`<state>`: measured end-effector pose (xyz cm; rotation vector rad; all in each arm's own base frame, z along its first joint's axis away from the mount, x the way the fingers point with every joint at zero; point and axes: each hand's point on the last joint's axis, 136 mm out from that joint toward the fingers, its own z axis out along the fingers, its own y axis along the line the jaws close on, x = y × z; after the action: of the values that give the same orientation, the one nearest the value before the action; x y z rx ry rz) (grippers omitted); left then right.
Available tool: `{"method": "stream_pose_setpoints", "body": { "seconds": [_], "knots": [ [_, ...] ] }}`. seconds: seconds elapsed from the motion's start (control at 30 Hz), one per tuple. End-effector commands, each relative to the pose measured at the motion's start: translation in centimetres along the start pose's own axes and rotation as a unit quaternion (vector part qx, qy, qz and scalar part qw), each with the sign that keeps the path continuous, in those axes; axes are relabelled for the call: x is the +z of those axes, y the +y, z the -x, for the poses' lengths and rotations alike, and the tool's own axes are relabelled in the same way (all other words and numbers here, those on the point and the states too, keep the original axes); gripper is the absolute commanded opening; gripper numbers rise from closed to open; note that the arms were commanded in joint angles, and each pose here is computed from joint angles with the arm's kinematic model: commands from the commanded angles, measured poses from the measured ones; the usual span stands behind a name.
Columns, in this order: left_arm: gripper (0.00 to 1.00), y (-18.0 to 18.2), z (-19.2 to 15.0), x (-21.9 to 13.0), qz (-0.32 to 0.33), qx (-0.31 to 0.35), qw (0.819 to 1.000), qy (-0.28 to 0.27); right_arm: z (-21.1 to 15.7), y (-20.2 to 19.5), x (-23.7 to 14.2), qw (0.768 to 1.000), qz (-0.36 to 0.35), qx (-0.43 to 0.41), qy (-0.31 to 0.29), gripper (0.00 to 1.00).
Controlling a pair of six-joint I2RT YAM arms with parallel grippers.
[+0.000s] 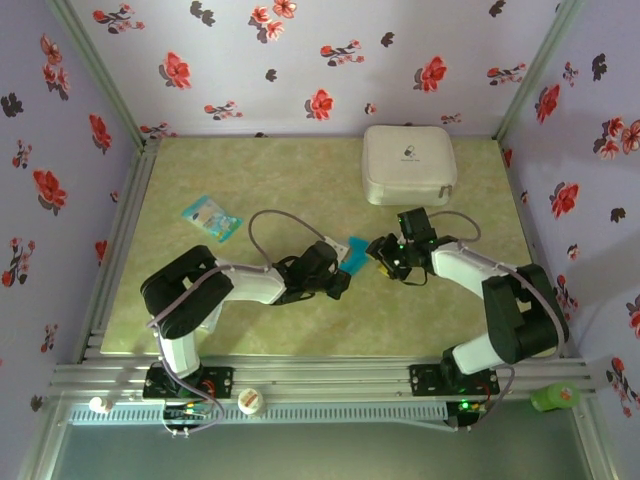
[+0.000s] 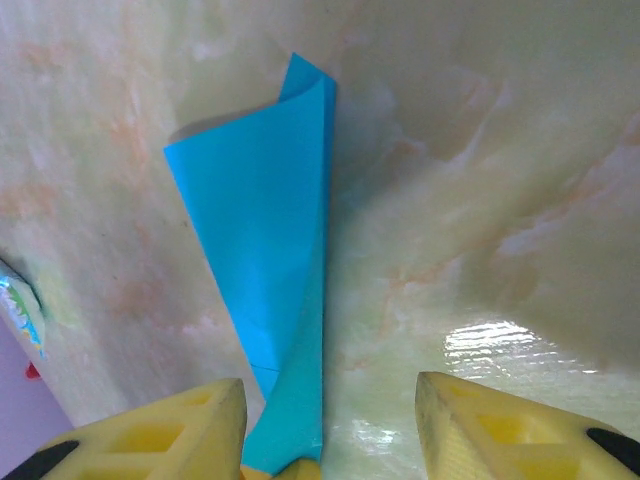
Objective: Fold a paper plane with a square sheet of paper (pick it up from the middle)
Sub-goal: Fold the wing for the fifth time at the center of the table.
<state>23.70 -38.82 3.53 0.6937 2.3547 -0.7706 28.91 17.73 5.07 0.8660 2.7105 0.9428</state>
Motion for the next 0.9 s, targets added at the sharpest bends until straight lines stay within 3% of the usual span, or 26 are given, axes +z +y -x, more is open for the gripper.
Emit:
{"method": "stream_pose_setpoints", "body": {
  "seconds": [0.0,0.23,0.5,0.6,0.77,0.87],
  "knots": [
    [0.07,-0.6,0.8,-0.7,0.021,0.058,0.998,0.0,-0.2,1.3,0.1,1.0,0.014,0.008,0.016,0.48],
    [0.07,-0.7,0.8,-0.7,0.048,0.106,0.993,0.012,-0.6,1.1,0.8,0.999,0.011,0.007,0.033,0.46],
    [0.13,-0.5,0.9,-0.8,0.07,0.156,0.985,0.02,-0.7,1.6,0.9,0.999,0.03,0.004,0.037,0.19],
    [0.2,-0.5,0.3,-0.5,0.083,0.192,0.977,0.04,-0.8,1.8,0.8,0.999,0.036,0.003,0.037,0.1],
    [0.26,-0.3,-0.5,0.0,0.121,0.244,0.96,0.065,-0.8,2.2,0.8,0.998,0.049,0.006,0.039,0.01],
    [0.32,0.0,-0.4,0.1,0.144,0.26,0.953,0.065,-0.9,2.2,0.8,0.998,0.052,0.009,0.041,0.01]
  ]
}}
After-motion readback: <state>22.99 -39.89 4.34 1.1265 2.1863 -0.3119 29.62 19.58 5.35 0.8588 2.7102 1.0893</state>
